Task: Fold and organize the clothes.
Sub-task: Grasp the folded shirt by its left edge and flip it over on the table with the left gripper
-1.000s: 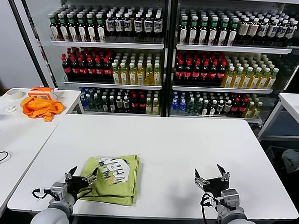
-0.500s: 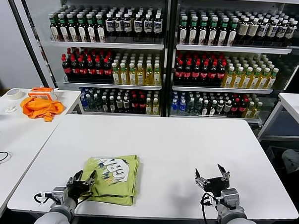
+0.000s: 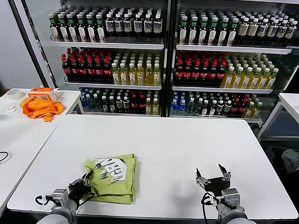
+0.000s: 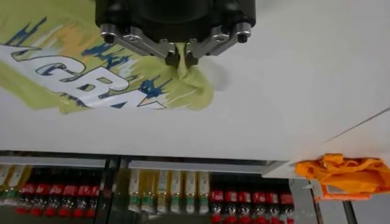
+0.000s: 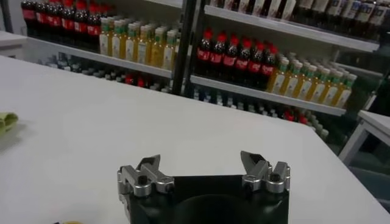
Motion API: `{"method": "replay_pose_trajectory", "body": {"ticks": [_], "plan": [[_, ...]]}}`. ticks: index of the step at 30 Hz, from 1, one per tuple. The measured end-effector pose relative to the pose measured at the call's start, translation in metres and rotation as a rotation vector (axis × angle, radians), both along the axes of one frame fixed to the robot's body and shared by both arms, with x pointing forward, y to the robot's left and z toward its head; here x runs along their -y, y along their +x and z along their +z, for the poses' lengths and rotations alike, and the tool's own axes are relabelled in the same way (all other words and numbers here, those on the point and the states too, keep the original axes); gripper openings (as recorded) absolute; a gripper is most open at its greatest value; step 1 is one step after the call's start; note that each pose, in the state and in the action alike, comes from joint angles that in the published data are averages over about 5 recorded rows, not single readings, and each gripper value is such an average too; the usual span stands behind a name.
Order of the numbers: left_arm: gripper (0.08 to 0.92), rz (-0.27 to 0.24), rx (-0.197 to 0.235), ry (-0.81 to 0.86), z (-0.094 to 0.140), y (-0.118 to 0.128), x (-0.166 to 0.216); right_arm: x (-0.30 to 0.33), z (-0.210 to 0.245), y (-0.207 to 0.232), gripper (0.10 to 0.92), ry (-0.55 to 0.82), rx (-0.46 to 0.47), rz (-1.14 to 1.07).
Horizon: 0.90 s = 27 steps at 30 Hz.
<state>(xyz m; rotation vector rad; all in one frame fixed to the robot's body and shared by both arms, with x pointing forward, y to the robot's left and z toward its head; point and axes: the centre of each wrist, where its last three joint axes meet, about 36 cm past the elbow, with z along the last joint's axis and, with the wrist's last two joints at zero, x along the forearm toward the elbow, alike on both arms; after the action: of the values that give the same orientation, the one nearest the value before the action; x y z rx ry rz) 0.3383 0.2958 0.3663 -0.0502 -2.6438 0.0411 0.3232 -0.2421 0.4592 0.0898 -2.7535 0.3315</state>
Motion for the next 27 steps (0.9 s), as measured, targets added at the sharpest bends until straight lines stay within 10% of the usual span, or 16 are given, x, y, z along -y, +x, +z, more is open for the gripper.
{"method": "replay_pose_trajectory", "body": {"ticks": [21, 27], "plan": [[0.102, 0.124, 0.124, 0.153, 0.132, 0.014, -0.132, 0.001, 0.000, -0.002, 0.823, 0.013, 0.012, -0.010], [0.102, 0.074, 0.177, 0.121, 0.149, 0.016, -0.110, 0.005, 0.001, -0.005, 0.823, 0.005, 0.013, -0.024]]}}
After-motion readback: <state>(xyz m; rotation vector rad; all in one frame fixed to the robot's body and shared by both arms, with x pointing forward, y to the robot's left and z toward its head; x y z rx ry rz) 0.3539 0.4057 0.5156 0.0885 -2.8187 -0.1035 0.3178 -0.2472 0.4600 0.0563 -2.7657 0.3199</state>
